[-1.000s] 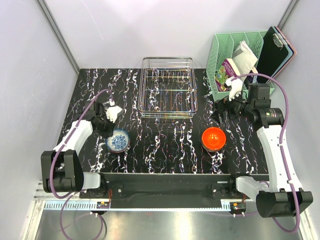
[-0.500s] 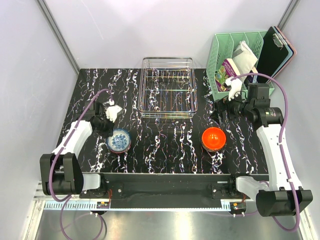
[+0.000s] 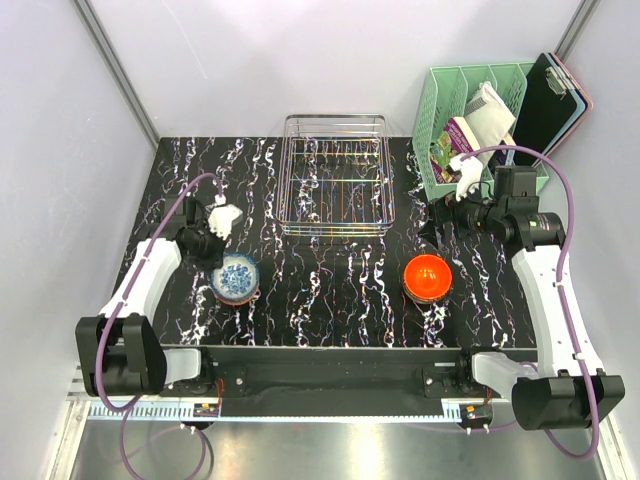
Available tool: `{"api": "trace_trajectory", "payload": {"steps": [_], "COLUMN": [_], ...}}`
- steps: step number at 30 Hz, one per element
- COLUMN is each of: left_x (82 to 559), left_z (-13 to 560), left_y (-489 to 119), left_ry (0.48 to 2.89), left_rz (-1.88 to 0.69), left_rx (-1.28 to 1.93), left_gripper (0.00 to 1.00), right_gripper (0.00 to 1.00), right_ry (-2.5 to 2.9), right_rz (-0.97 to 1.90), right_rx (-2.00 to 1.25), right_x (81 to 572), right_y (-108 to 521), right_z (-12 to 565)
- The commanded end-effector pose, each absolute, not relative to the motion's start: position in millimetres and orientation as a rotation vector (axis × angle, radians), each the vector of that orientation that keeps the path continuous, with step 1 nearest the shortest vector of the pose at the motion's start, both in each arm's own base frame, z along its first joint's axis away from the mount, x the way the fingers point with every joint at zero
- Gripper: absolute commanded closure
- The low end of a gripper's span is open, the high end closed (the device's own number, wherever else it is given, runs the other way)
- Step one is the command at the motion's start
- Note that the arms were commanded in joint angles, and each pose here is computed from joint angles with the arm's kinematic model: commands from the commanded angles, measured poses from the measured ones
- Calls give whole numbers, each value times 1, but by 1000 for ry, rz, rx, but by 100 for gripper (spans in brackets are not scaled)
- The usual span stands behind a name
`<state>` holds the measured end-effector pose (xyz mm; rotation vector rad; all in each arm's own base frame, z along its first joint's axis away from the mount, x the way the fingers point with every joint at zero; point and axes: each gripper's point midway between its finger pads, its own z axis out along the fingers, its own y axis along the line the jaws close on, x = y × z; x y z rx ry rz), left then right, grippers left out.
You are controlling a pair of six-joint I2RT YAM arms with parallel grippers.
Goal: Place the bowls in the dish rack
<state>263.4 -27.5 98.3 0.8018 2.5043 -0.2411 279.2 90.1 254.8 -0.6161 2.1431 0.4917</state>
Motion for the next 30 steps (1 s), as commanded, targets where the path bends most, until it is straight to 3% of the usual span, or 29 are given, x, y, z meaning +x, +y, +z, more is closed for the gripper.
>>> {"api": "trace_trajectory", "payload": {"steps": [1, 9, 13, 30], "left_x": [276, 278, 279, 280], "left_z": [99, 73, 75, 84], "left_y": [-28, -27, -28, -27], "left_ry": [2494, 2539, 2533, 2511], "left_rz": [-245, -264, -262, -241], "left_rx": [813, 810, 809, 799], "left_gripper": [100, 100, 88, 79], "right_gripper": [0, 1, 0, 0], "right_ry": [2119, 2131, 2136, 2155], "right_rz": [534, 530, 539, 545], "right_rx": [-627, -635, -640, -657], "right_x": [278, 276, 276, 276], "right_y": [98, 98, 100, 106], "right_z": [262, 256, 254, 249]}}
